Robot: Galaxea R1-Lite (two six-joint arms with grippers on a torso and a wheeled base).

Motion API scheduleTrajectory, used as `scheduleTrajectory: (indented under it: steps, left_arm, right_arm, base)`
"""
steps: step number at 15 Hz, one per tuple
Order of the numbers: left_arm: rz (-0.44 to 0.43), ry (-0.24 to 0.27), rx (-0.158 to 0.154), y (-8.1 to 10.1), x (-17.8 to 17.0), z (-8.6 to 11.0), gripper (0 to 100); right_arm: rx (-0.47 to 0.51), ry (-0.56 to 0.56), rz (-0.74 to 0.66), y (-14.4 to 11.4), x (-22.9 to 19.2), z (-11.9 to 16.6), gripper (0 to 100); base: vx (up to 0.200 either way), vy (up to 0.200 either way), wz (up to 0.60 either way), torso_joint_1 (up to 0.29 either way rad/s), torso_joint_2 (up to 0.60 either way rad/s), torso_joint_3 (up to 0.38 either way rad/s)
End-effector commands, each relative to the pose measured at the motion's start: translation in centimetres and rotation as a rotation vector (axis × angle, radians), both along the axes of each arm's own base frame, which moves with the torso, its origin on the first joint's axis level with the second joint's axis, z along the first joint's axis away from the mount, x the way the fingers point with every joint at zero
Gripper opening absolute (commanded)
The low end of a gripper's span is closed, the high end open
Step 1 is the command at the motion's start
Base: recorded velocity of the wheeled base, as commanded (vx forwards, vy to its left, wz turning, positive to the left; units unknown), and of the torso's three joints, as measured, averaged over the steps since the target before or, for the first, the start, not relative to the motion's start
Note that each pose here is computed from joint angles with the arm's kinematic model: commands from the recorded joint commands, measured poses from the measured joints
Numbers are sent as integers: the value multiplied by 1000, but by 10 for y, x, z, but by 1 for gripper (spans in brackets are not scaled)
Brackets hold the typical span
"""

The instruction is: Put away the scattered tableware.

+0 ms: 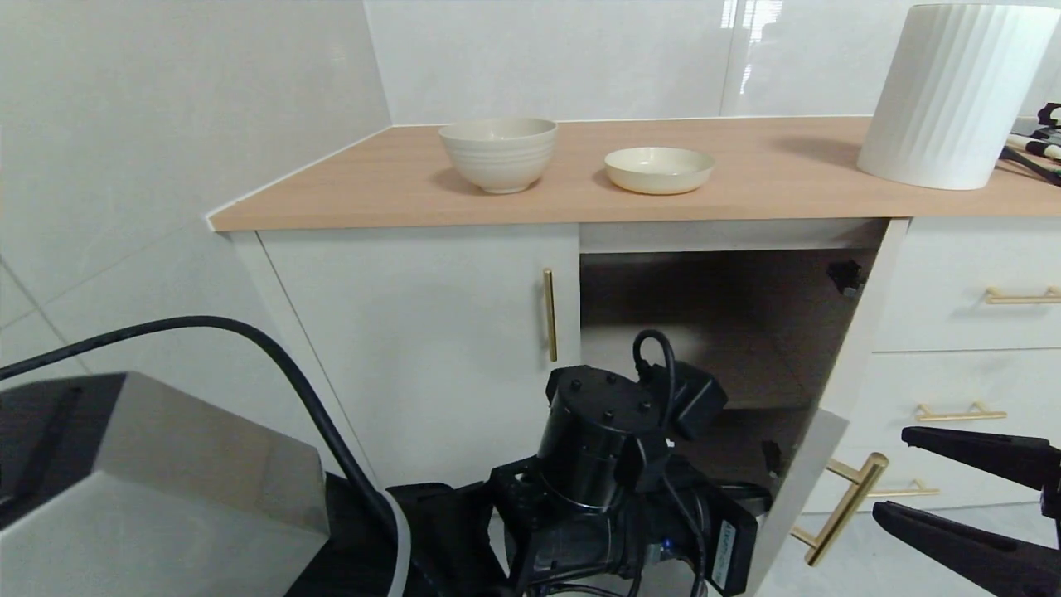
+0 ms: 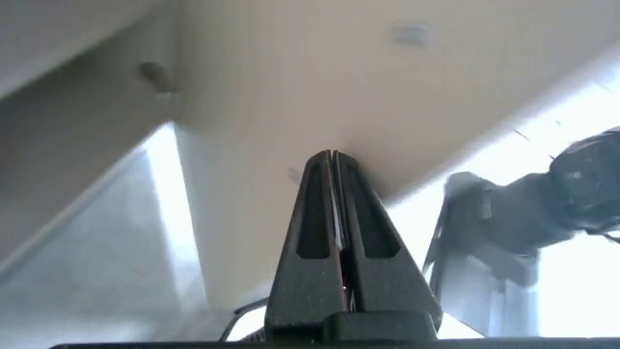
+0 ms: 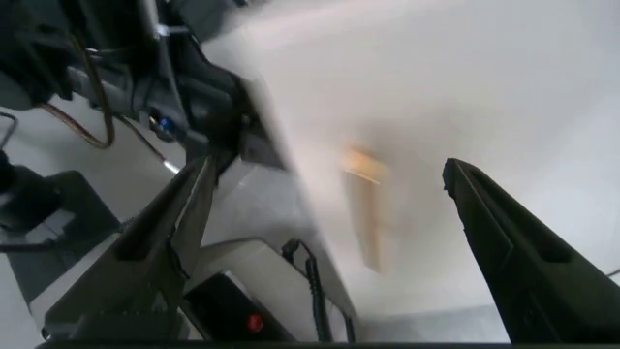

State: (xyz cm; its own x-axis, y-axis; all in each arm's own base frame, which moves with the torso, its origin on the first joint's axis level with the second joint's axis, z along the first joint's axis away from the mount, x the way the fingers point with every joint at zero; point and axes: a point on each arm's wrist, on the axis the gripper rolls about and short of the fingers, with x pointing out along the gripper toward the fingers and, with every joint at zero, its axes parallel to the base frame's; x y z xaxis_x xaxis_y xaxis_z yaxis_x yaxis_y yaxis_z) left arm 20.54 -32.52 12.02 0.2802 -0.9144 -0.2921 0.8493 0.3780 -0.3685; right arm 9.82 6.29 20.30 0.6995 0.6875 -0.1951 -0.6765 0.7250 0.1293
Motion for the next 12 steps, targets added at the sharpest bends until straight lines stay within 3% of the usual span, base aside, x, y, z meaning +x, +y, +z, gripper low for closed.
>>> scheduleTrajectory:
  steps: [1, 7, 10, 12]
  left_arm:
    - [1, -8, -11, -11, 7, 5, 0]
    - [20, 18, 28, -33, 29, 10, 0]
    - [5, 14, 23, -41, 26, 22, 0]
    - [-59, 6, 15, -66, 5, 37, 0]
  right_arm:
    - [17, -30, -2, -3, -5, 5, 100]
    - [36, -63, 0, -5, -9, 11, 100]
    - [62, -106, 1, -8, -14, 21, 100]
    - [123, -186, 6, -14, -25, 41, 100]
  base:
    - [0, 0, 0, 0, 0, 0]
    - [0, 0, 0, 0, 0, 0]
    - [0, 0, 0, 0, 0, 0]
    - [0, 0, 0, 0, 0, 0]
